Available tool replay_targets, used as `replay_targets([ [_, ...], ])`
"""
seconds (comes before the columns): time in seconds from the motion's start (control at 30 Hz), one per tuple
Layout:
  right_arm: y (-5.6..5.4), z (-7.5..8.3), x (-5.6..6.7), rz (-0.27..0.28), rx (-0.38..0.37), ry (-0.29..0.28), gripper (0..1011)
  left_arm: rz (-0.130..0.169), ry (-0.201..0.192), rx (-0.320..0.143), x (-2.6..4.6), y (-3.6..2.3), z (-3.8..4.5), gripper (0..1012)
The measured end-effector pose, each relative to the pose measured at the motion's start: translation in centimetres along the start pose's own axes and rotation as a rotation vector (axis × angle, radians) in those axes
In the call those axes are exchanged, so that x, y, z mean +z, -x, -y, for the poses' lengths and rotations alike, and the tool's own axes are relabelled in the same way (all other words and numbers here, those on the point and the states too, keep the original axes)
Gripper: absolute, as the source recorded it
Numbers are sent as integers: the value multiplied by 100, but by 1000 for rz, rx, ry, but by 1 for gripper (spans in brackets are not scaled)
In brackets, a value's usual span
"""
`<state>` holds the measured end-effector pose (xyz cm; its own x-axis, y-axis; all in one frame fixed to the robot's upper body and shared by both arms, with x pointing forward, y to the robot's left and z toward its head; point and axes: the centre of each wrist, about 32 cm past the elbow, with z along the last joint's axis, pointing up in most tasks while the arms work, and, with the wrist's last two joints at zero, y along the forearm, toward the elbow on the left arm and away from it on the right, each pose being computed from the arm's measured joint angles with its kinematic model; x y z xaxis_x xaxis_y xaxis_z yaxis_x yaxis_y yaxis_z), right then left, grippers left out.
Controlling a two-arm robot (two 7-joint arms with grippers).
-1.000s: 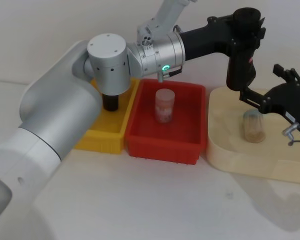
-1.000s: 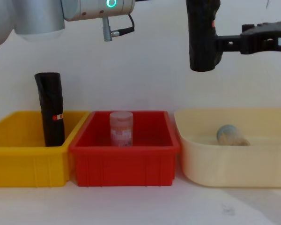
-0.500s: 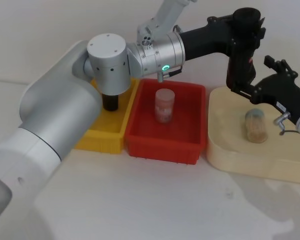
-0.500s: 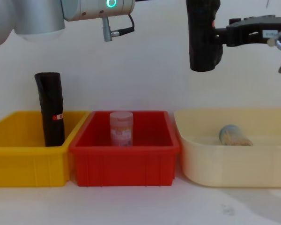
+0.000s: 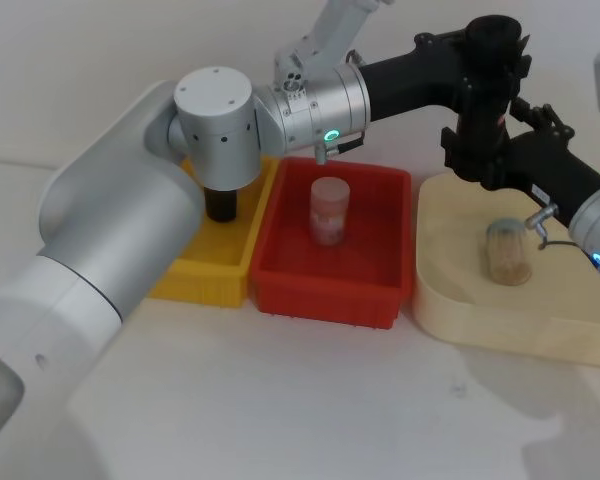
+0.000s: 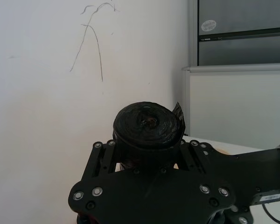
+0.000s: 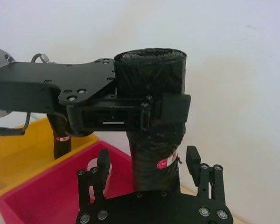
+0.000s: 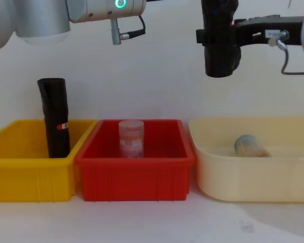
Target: Pick up the garbage bag with the one hand and transfer it to the other hand.
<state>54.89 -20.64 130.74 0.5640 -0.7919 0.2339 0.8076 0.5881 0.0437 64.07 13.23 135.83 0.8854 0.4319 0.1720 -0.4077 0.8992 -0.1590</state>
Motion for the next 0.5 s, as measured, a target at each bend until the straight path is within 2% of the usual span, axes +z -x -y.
replay_targets([
  [0.3, 11, -111, 23, 6, -8, 0, 1000, 0, 0, 0, 0, 0, 0, 503],
  [0.5, 15, -146, 33, 8, -11, -1, 908, 0, 0, 0, 0, 0, 0, 503],
])
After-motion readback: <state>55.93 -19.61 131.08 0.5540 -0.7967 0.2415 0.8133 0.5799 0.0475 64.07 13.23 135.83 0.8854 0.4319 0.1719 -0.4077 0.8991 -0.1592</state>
